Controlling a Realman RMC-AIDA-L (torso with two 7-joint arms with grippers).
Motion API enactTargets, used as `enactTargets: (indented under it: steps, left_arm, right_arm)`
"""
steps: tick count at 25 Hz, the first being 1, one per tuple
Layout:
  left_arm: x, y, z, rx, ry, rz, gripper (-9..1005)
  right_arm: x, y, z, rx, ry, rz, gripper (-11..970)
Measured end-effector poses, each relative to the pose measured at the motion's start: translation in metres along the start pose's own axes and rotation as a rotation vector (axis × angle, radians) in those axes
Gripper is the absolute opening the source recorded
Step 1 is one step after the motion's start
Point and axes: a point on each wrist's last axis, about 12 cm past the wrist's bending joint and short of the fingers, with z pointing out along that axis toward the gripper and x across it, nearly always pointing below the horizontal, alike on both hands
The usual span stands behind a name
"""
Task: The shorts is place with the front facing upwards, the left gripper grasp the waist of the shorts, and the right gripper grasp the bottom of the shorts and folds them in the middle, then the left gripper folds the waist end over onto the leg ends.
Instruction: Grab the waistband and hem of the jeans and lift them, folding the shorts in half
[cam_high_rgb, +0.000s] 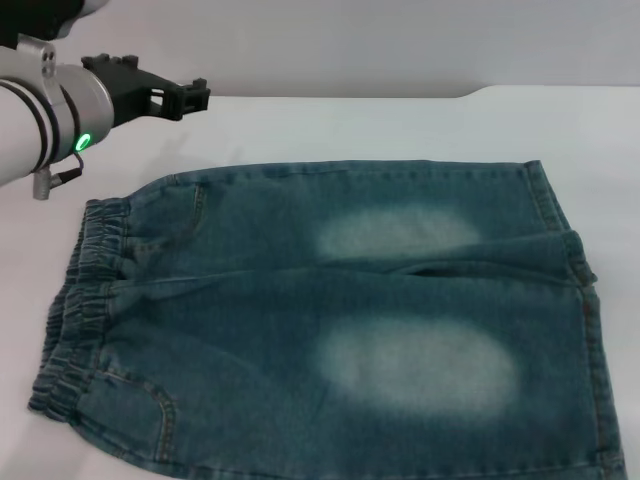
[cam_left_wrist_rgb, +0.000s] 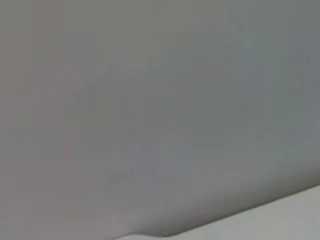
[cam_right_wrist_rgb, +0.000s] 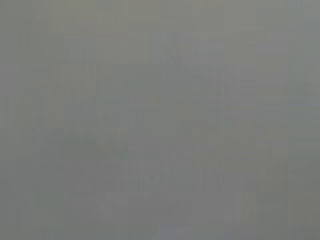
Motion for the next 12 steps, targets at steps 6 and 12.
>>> enactTargets:
  steps: [6,12]
  left_arm:
    - [-0.008,0.001,-0.003,0.004,0.043,-0.008,848]
    - [-0.012,-0.001,0.001,0.013,0.08,-0.001,848]
  right_arm:
    - [0.003,-0.013,0.022,-0.07,0.161,0.14,478]
    - [0.012,-0.017,0.03,-0.144,0.355,0.164,474]
